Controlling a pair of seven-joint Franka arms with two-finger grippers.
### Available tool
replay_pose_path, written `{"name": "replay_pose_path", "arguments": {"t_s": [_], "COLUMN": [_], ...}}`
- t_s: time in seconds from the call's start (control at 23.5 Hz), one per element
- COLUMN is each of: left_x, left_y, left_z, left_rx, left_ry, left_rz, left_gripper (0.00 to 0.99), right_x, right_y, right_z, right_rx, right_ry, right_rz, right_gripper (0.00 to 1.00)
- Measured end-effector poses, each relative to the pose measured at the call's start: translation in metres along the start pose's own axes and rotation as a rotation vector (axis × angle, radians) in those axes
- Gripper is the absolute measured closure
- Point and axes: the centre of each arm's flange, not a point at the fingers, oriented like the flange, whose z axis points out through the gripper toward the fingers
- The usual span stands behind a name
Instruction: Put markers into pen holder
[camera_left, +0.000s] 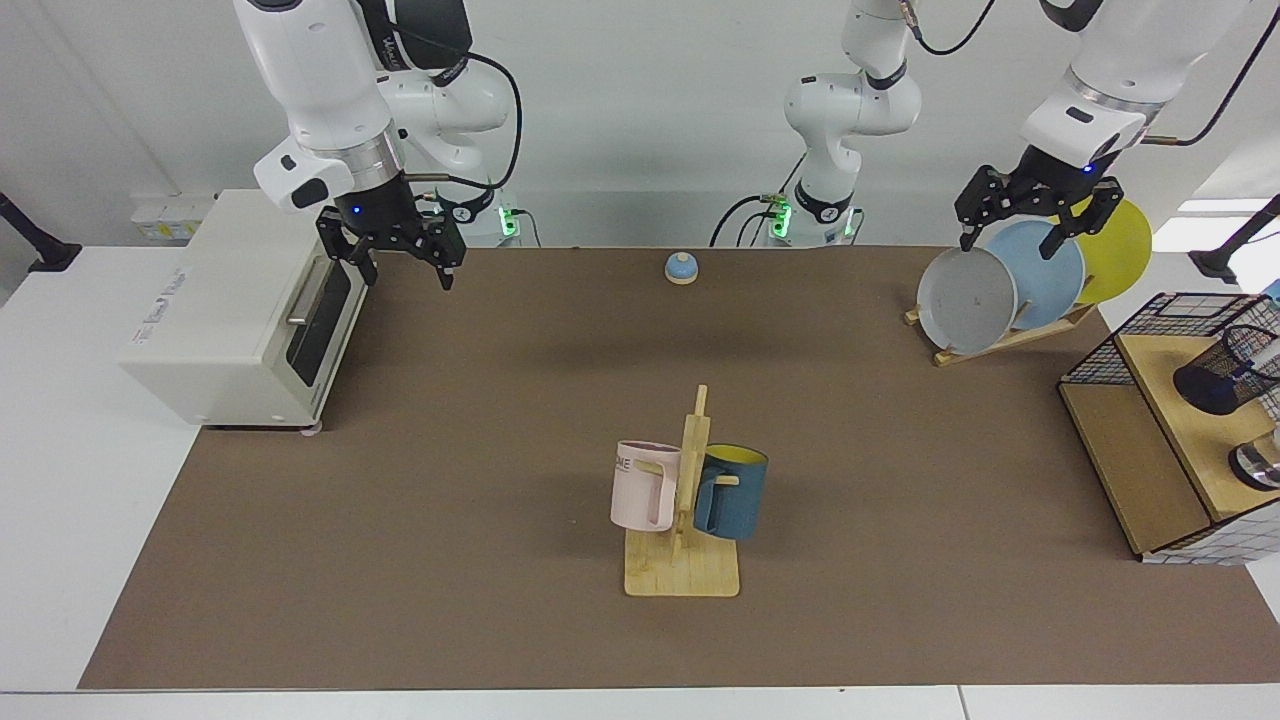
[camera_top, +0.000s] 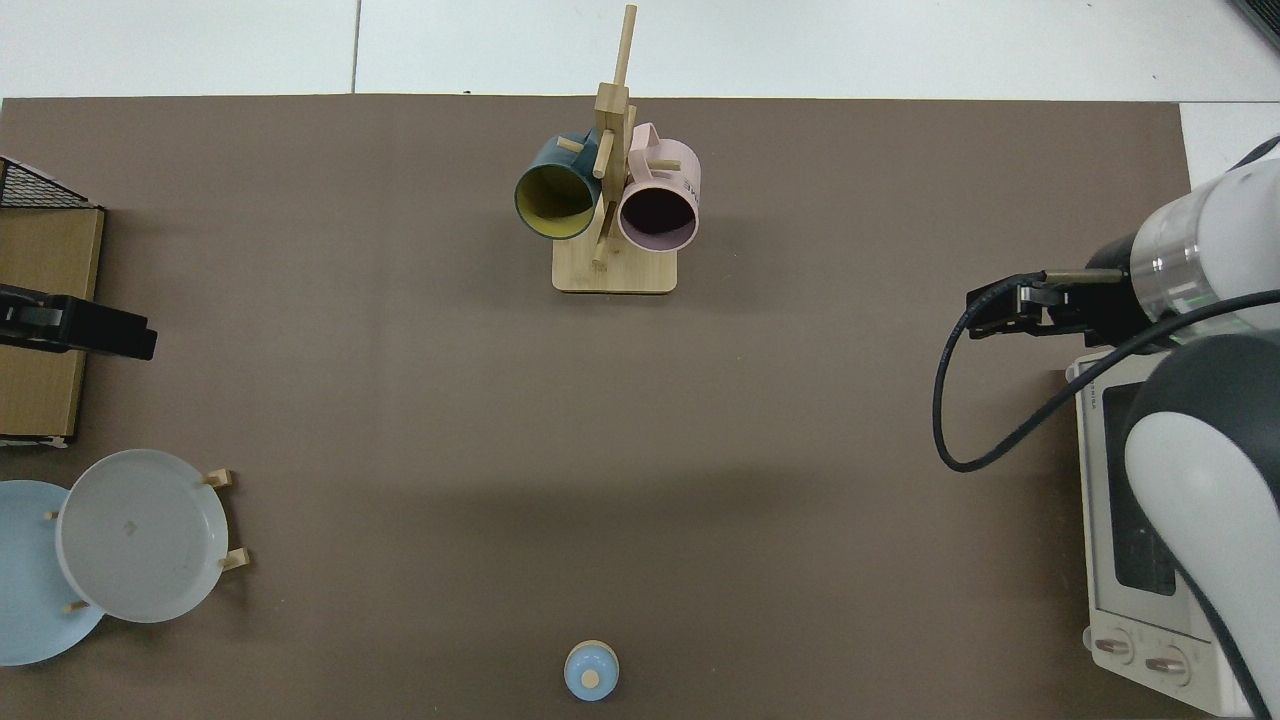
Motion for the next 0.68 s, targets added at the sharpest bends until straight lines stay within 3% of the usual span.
{"name": "replay_pose_path", "arguments": {"t_s": [0.68], "left_x": [-0.008], "left_y": [0.004], "left_z": [-0.013], "left_rx": [0.0], "left_ry": [0.014], "left_rz": [0.0], "left_gripper": [0.0], "right_x": [0.0], "right_y": [0.0], "right_z": [0.0], "right_rx": [0.0], "right_ry": [0.0], "right_rz": [0.0], "right_gripper": [0.01]}}
